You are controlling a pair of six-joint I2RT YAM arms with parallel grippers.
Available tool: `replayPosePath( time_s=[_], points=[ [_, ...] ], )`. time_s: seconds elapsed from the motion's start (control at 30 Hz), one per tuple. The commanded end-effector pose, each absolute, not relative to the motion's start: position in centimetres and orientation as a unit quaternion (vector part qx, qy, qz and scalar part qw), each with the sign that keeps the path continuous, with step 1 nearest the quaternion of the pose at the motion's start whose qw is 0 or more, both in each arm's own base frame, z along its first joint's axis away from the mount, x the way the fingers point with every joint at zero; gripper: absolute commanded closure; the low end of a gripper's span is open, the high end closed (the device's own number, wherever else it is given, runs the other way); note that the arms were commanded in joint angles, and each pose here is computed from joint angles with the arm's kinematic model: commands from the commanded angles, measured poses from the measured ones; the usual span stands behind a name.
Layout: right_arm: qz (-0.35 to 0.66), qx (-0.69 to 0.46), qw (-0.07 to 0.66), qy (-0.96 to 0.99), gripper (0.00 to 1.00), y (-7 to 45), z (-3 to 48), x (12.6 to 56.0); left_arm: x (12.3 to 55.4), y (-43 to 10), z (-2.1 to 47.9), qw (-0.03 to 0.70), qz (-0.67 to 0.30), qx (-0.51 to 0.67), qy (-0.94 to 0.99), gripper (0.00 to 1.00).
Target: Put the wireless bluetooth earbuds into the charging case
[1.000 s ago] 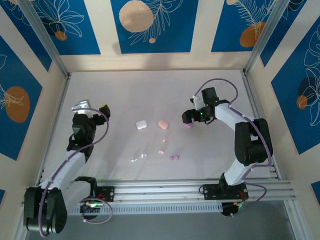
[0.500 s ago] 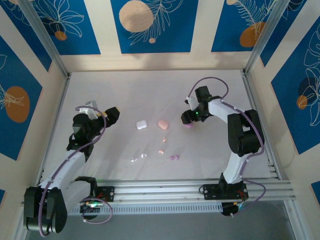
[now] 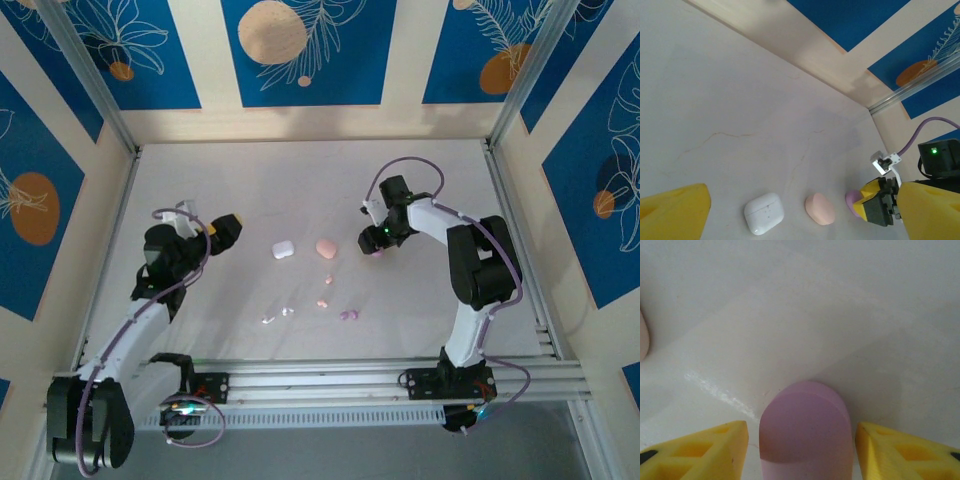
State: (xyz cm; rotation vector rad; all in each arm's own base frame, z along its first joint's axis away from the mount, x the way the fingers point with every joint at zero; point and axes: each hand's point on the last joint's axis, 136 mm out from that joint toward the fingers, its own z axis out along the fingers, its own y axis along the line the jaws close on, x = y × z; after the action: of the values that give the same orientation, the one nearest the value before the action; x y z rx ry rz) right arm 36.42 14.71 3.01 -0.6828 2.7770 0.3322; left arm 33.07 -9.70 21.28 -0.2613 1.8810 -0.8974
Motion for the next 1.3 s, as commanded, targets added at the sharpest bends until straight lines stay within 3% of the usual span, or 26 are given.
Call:
replayPosePath(
  time_s=[0.0, 0.8, 1.0, 1.1, 1.27],
  points=[
    [0.102, -0.242, 0.103, 0.959, 0.42, 14.3, 1.7, 35.2, 33.1, -10.7, 22.9, 0.495, -0.395, -0.091, 0.769, 0.08],
    [0.106, -0.257, 0.114, 0.954, 0.46, 14.8, 0.7, 35.6, 32.7, -14.1, 22.6, 0.448, -0.438, -0.057, 0.778, 0.13],
    [0.117, -0.259, 0.127, 0.95, 0.59, 15.2, 1.5, 35.6, 32.7, -15.1, 23.0, 0.441, -0.445, -0.044, 0.778, 0.15],
    [0.126, -0.263, 0.166, 0.942, 0.62, 15.9, 3.8, 35.9, 32.6, -16.0, 23.2, 0.434, -0.45, -0.034, 0.78, 0.17],
    [0.176, -0.294, 0.292, 0.893, 0.66, 18.2, 11.2, 35.1, 32.2, -18.5, 24.1, 0.417, -0.462, -0.007, 0.783, 0.2]
  ],
)
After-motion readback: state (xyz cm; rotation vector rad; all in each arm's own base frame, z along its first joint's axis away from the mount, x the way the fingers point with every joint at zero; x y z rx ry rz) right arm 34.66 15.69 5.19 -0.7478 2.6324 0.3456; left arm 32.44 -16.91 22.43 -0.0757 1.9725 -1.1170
